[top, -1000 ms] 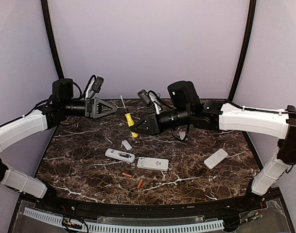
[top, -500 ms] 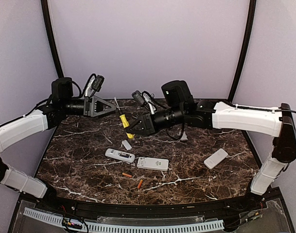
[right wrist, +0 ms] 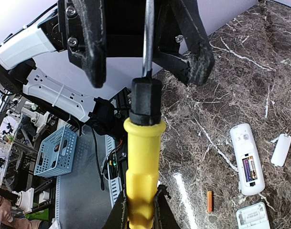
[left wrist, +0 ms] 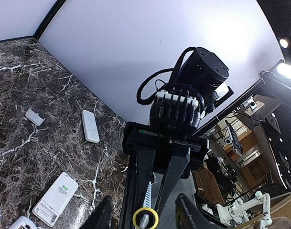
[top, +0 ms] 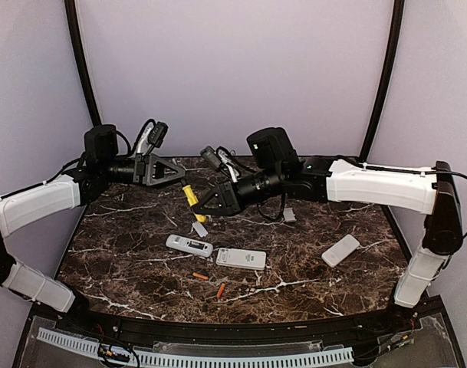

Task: Unload the batteries from the remote control
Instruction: Pass from the right arm to the left, then pass from the left arm to the right, then hold the remote control without the battery cover at the center of the board.

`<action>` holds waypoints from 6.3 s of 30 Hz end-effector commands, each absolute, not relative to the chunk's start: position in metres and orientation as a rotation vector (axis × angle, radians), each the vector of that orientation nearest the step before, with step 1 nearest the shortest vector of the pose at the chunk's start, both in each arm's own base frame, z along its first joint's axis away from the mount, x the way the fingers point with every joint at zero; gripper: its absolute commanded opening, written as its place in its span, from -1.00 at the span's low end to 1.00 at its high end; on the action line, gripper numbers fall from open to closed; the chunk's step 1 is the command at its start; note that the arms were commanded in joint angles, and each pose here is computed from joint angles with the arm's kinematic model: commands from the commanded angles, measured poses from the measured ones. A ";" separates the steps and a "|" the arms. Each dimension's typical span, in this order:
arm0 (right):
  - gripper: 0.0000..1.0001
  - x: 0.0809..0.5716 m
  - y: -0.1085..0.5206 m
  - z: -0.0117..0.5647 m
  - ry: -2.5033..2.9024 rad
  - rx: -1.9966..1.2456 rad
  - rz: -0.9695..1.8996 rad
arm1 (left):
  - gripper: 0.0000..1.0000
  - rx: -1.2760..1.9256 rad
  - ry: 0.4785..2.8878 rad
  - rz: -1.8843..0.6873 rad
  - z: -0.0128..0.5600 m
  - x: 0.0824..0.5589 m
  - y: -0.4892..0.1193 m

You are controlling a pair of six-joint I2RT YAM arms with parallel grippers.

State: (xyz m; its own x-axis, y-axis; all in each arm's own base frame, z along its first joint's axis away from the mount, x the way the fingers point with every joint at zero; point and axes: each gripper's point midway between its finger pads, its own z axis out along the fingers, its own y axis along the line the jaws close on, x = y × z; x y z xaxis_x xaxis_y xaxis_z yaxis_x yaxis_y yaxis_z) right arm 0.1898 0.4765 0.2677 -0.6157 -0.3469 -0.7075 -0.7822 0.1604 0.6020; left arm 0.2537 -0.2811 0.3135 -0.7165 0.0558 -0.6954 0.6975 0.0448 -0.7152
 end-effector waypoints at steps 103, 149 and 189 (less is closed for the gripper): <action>-1.00 0.234 0.487 0.370 1.504 -0.428 1.566 | -0.60 0.259 1.541 -1.659 0.394 0.272 -0.250; -1.00 0.225 0.441 0.151 2.624 -0.320 1.009 | 0.41 0.236 2.984 -0.566 0.042 0.308 -0.188; -1.00 0.217 0.446 0.118 2.749 -0.232 0.907 | 0.12 0.369 3.017 -0.482 0.024 0.297 -0.199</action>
